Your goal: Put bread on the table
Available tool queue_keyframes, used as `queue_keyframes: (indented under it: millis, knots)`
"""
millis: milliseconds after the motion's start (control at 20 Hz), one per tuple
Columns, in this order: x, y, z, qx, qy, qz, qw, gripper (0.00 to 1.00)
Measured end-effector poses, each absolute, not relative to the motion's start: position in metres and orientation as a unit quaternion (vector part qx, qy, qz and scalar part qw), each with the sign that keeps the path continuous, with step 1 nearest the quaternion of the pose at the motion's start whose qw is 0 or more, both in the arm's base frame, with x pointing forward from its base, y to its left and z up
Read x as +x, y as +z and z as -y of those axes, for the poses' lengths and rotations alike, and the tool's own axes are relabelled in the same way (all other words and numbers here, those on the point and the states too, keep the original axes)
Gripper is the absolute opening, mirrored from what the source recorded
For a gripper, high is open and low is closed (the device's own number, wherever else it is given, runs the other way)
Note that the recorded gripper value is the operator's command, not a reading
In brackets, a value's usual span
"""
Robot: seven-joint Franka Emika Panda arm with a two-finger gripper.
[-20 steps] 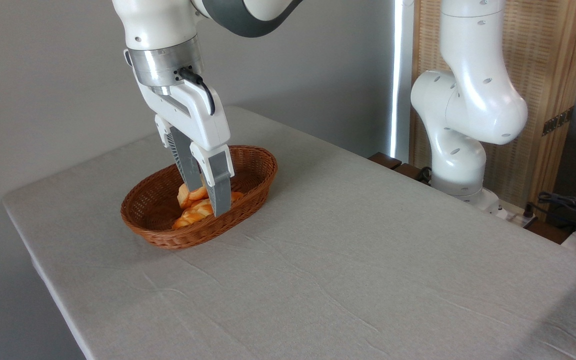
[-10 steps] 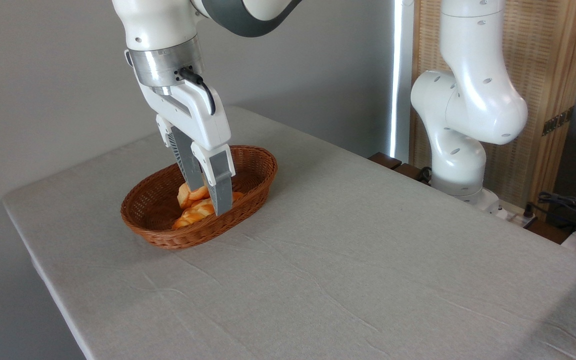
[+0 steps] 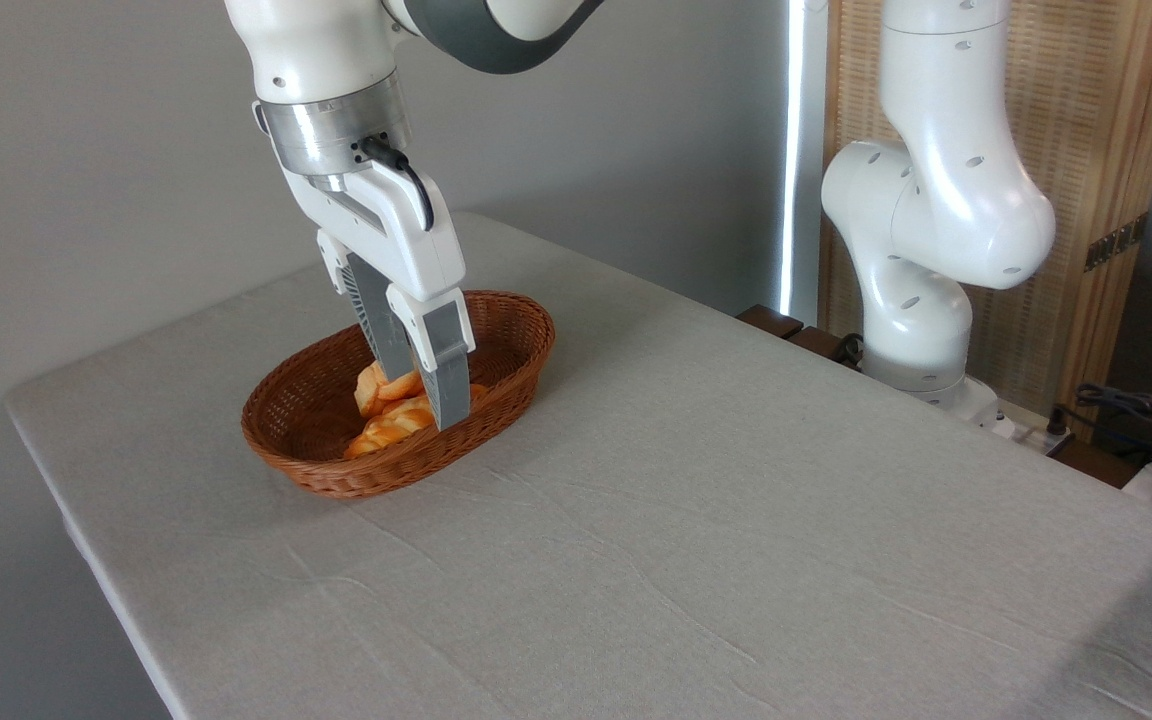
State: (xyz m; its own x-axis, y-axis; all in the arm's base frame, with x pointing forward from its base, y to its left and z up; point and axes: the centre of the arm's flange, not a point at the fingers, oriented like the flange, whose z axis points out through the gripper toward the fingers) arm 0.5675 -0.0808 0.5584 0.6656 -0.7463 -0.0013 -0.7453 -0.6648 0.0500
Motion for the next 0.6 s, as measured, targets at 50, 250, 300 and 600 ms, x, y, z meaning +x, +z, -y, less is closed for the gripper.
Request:
queue_keyframes:
  millis: [50, 250, 300, 600]
  knots:
    - [0.5675, 0.5584, 0.0812, 0.912, -0.011, 0.409, 0.023, 1.0]
    - [0.5664, 0.5549, 0.0842, 0.911, -0.014, 0.412, 0.024, 1.0]
    - [0.5662, 0.5541, 0.0844, 0.911, -0.015, 0.412, 0.024, 1.0]
    - [0.5652, 0.5496, 0.0856, 0.91, -0.02, 0.413, 0.025, 1.0]
